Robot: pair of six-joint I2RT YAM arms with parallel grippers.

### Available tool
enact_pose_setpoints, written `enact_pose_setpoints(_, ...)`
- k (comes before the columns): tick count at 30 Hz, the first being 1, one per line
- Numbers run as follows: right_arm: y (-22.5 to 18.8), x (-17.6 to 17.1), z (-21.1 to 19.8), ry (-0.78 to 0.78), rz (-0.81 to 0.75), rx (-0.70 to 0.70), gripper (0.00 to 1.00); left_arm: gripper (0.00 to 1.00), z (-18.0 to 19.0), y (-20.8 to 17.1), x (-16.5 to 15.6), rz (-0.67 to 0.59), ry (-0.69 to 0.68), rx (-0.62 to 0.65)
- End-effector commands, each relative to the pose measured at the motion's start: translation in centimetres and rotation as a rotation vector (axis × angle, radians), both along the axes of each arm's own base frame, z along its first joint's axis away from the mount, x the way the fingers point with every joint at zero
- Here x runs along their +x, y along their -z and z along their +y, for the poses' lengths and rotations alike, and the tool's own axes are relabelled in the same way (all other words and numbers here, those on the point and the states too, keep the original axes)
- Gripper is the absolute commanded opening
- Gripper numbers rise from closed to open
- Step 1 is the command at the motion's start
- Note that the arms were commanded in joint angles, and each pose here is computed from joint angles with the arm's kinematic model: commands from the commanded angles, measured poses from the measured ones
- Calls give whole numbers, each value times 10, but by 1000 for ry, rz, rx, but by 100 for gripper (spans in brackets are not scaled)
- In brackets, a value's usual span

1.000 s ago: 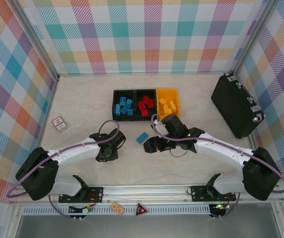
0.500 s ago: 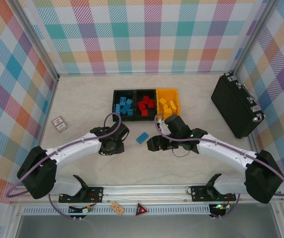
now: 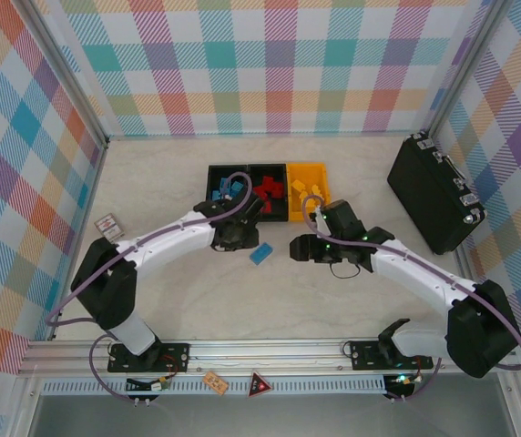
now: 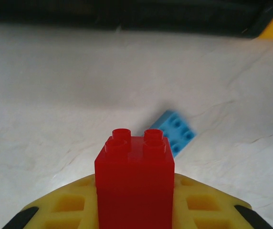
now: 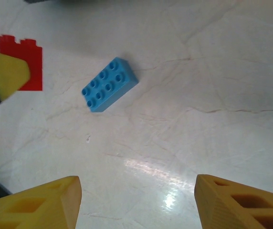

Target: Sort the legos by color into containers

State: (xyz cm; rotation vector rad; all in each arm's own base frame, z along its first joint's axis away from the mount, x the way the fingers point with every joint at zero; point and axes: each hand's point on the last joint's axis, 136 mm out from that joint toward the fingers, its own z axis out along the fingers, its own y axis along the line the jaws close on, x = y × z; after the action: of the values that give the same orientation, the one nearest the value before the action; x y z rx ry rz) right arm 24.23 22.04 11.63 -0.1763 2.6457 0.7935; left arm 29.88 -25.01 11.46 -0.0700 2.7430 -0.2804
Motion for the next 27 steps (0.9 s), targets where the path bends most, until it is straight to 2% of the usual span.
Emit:
enact_pose_setpoints(1,-9,11,-13,74,-9,-30,64,20,-14,-9,16,-26,47,18)
enact_pose_setpoints(14,-16,25,-27,136,-15,-27,64,20,-46,-7,90,-37,27,5)
enact_pose_setpoints(24,-14,28,-35,159,-8,-29,64,20,-59,8,125,-33,8,28)
enact_pose_setpoints(27,-13,28,-38,165,-5,-29,64,23,-61,11,131,-36,3,31)
